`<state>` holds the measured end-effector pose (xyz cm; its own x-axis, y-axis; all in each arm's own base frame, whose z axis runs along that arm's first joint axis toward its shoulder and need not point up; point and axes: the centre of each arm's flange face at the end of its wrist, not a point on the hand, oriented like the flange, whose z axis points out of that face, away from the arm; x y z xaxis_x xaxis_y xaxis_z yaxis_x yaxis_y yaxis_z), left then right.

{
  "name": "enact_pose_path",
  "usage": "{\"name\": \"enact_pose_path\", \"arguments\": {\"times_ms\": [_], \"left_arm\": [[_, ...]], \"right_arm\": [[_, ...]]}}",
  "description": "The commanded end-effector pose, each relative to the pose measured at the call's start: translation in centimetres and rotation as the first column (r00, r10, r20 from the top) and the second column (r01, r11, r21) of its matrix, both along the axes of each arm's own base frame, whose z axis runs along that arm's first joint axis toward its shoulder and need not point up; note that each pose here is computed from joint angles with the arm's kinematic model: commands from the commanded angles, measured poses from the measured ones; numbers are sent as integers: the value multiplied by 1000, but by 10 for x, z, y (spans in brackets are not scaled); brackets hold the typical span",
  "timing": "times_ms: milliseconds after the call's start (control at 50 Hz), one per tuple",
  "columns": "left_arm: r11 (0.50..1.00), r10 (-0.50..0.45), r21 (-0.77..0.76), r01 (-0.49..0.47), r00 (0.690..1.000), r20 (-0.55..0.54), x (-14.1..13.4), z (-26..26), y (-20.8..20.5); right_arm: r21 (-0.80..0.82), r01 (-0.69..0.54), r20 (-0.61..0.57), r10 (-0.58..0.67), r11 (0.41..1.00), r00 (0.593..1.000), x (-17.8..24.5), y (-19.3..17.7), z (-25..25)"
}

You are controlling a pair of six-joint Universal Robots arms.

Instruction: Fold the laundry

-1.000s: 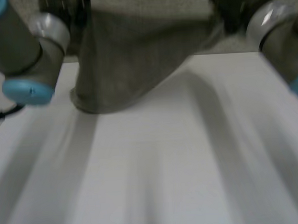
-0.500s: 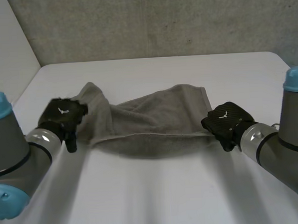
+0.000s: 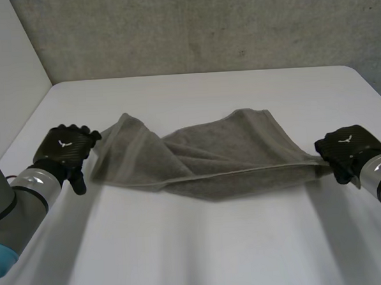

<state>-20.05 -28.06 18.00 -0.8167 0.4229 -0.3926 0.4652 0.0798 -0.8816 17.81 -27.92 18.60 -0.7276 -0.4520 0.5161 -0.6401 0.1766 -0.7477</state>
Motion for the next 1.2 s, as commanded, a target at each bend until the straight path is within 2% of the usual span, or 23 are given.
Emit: {"name": "enact_pose_path", "arguments": {"times_ms": [20,180,380,500,780,1200], "left_arm": [[995,-84,52,85,996,-21,-5,-16,-3],[989,-98,111,100,995,-21,-11,-40,-17],[987,-113,112,116,993,-29,-18,-45,-26],[970,-213,107,218,975,-61,-34,-44,-22],[944,-300,120,306,952,-66,-61,-55,-12],[929,-338,139,344,939,-64,-78,-66,-10]], "right_arm": [[-10,44,0,-44,999,999,-12,-12,-6],[-11,59,0,-59,998,998,-17,-18,-11],[11,60,-1,-60,998,998,-17,-17,-17],[9,57,-1,-57,998,998,-16,-17,-18],[12,43,2,-43,999,999,-14,-15,-21],[29,40,1,-40,999,999,-14,-14,-26]]}}
